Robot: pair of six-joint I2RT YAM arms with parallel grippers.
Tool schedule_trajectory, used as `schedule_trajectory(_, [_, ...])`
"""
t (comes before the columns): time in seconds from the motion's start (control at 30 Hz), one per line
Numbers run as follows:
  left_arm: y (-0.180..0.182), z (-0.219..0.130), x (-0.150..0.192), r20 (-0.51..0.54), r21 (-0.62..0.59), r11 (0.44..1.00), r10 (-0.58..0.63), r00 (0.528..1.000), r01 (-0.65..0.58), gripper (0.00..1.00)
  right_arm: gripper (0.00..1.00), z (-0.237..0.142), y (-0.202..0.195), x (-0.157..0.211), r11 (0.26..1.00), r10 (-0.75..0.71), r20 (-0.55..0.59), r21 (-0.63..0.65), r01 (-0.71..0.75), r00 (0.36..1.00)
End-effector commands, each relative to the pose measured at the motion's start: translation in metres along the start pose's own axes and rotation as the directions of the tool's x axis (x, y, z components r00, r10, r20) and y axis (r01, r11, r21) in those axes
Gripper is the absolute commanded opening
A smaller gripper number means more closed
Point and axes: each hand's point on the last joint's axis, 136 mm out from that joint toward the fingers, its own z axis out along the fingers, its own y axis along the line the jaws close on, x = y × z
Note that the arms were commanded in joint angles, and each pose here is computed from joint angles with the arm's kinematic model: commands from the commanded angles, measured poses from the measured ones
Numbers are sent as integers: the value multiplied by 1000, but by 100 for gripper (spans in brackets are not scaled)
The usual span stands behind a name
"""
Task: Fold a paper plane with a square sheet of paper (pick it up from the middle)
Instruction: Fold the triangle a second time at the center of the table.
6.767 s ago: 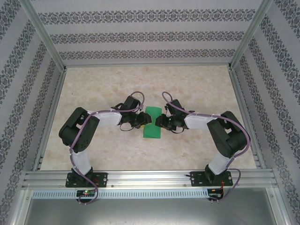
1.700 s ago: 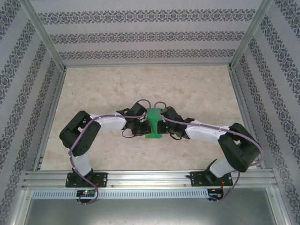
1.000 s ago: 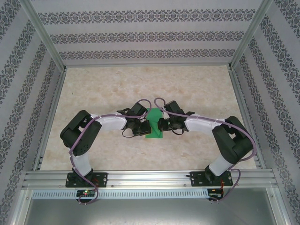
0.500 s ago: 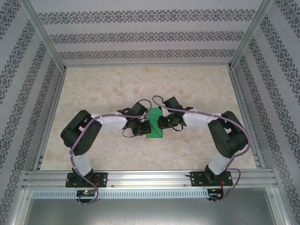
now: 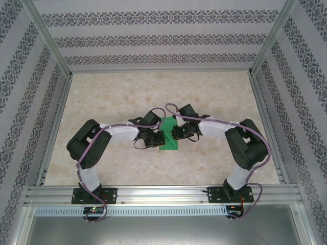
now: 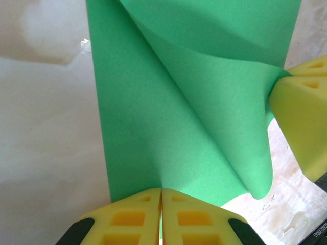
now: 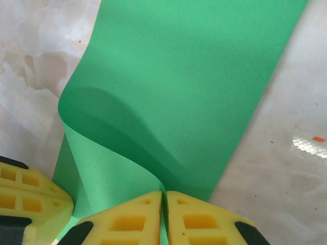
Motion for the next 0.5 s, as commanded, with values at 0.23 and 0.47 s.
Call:
schedule_trajectory(0.23, [6, 4, 5, -18, -45, 999, 27, 999, -28, 10, 12, 0, -1, -13, 999, -37, -3, -3, 37, 999])
schedule_trajectory(0.47, [6, 3, 5, -16, -50, 998, 30, 999, -31, 10, 12, 4, -7, -11, 999, -29, -8, 18, 29, 1000])
